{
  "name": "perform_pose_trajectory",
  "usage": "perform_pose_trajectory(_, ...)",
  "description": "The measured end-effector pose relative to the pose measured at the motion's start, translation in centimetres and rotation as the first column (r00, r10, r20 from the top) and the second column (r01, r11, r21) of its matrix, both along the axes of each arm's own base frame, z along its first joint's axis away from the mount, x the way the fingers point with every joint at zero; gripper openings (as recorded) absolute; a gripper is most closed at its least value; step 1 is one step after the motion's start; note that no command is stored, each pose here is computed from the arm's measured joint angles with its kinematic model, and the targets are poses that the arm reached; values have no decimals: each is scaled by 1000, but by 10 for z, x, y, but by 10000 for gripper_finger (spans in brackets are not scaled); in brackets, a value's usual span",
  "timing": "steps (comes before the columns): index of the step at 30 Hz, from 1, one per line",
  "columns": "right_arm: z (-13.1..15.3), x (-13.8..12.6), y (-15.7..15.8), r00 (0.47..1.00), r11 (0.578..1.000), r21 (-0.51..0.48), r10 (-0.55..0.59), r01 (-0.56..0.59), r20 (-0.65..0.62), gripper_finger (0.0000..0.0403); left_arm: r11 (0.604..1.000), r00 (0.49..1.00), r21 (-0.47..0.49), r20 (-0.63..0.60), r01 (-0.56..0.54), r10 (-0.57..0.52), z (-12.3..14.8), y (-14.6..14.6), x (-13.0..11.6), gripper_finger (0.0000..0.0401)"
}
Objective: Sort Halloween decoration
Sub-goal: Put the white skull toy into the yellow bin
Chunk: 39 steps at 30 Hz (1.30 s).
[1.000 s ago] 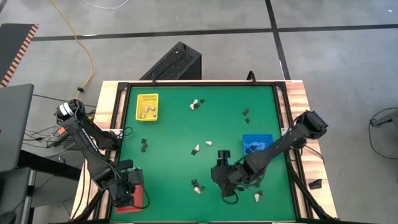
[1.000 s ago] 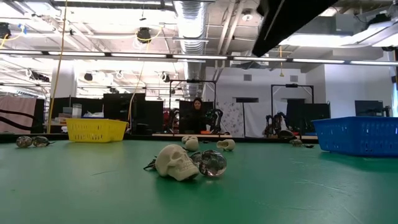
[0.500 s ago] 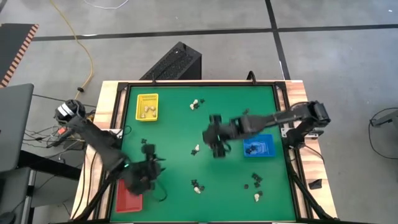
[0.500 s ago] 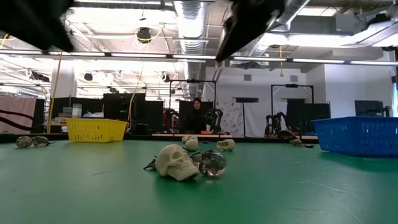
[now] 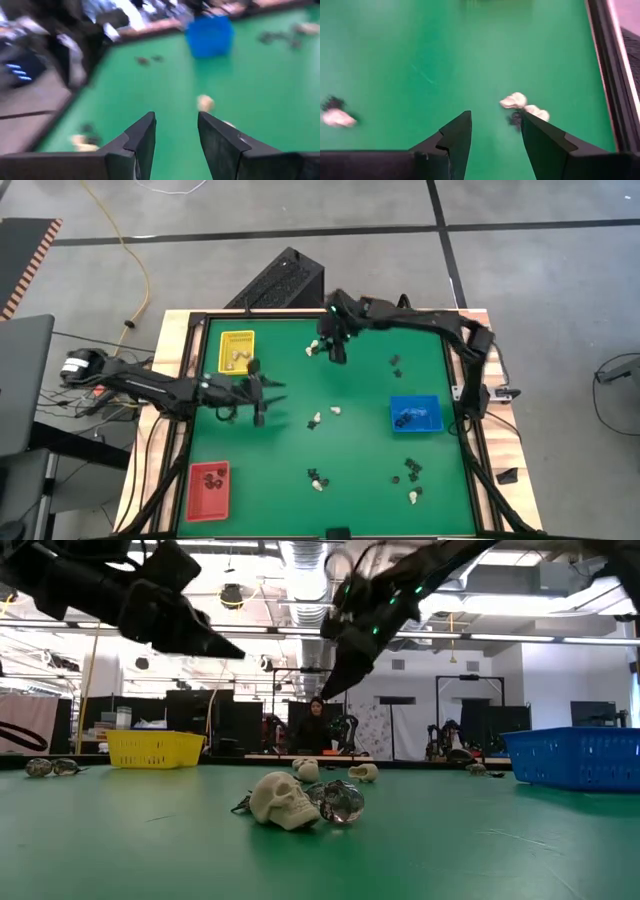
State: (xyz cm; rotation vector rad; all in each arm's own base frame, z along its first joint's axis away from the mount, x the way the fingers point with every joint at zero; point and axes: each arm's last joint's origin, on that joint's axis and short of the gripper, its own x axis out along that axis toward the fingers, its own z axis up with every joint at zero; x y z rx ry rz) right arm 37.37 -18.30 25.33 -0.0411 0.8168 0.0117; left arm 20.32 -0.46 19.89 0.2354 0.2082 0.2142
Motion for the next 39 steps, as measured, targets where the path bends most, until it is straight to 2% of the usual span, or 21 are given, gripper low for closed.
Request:
perform_pose_trajectory(5, -20, 19, -42, 980, 989, -35, 134, -141, -149, 200, 992, 990, 28, 69, -126, 124, 7, 16, -19, 137)
perform_pose_trajectory(9, -39, 32, -64, 954, 978, -24, 197, -207, -228, 194, 987, 986, 64, 88, -150, 144, 13, 20, -26, 137)
perform_pose_trajectory(14, -51, 48, -81, 946, 971, -53, 212, -231, -243, 183, 980, 984, 125, 108, -153, 140, 18, 21, -30, 137)
perform_pose_trajectory(22, -69, 64, -82, 930, 954, -77, 261, -289, -257, 178, 973, 985, 168, 96, -157, 142, 18, 21, -31, 137)
perform_pose_trajectory(26, -79, 67, -80, 918, 949, -57, 282, -309, -280, 177, 970, 986, 186, 89, -154, 140, 18, 21, -31, 137)
perform_pose_trajectory(33, -82, 61, -82, 908, 954, -26, 276, -299, -315, 177, 961, 986, 227, 83, -160, 144, 19, 22, -31, 137)
perform_pose_trajectory(39, -81, 63, -84, 916, 953, -47, 272, -298, -293, 171, 954, 983, 238, 81, -182, 167, 19, 26, -31, 137)
